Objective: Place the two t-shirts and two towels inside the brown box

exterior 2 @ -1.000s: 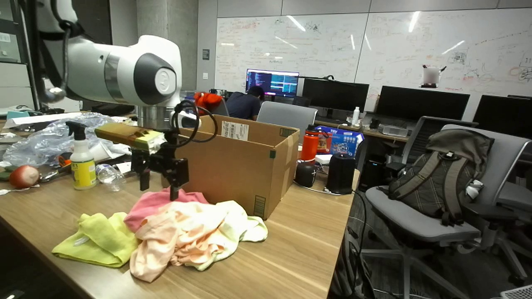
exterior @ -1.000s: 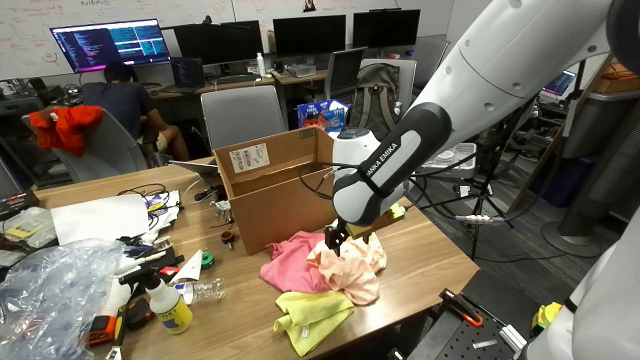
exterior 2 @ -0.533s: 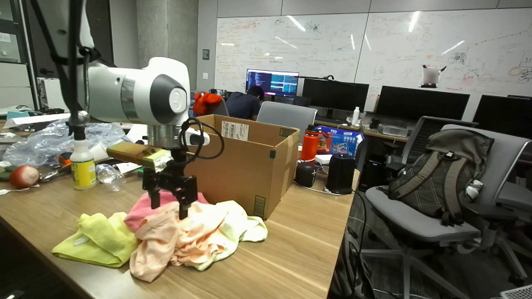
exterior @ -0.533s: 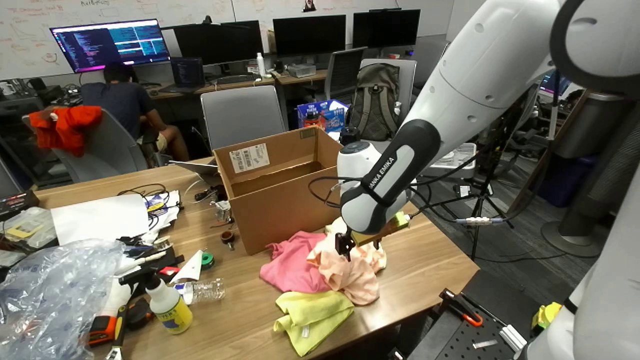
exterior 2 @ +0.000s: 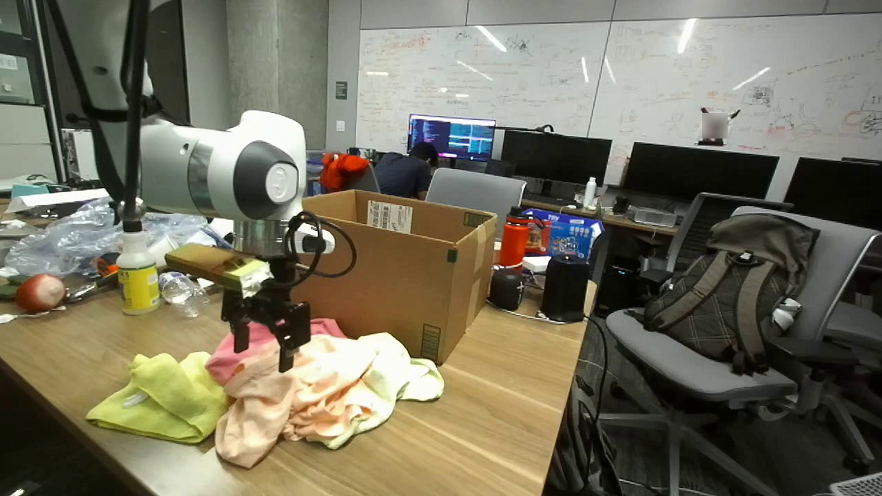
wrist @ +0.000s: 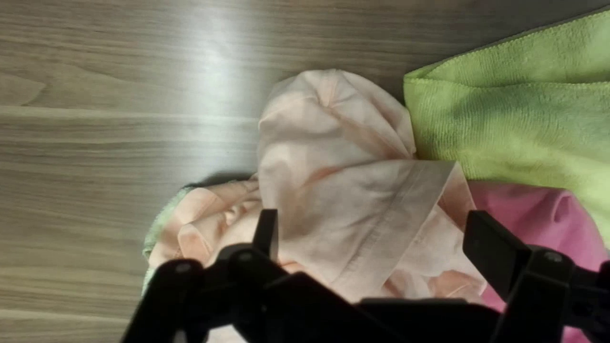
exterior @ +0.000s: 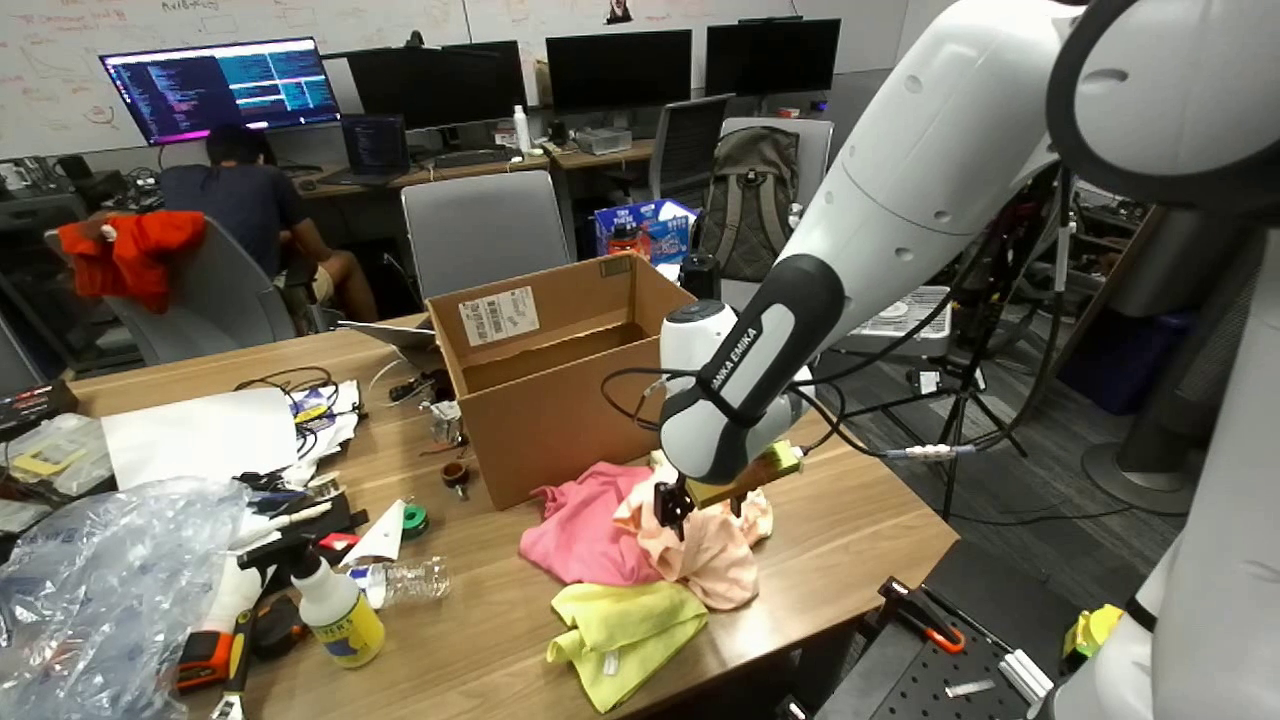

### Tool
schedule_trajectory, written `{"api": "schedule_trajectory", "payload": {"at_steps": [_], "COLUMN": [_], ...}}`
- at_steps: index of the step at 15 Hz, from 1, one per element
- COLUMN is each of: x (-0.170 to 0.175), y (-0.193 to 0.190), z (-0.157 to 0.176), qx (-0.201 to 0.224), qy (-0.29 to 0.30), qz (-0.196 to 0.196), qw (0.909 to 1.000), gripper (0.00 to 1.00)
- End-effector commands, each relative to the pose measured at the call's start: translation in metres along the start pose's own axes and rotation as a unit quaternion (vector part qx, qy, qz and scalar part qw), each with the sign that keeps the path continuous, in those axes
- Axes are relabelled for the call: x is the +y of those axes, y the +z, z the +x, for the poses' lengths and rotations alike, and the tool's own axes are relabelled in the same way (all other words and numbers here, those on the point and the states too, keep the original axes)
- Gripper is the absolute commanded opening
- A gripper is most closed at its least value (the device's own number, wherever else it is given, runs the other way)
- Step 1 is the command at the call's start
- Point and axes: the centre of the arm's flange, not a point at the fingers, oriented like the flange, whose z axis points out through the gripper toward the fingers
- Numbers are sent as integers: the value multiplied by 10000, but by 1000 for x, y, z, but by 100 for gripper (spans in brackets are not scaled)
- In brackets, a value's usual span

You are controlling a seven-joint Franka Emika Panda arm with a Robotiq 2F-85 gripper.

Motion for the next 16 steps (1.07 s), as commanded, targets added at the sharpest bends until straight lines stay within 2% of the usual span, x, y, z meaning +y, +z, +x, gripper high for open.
{"api": "schedule_trajectory", "payload": {"at_steps": [1,5,11,16], "x": [-10,-8,1,11], "y": [8,18,20,28], "z": [9,15,35,38], "qx": [-24,42,619,632], "qy": [-136,-102,34,58], "qz": [200,142,145,21], "qw": [9997,9998,9980,9980], "gripper": [100,100,100,100]}}
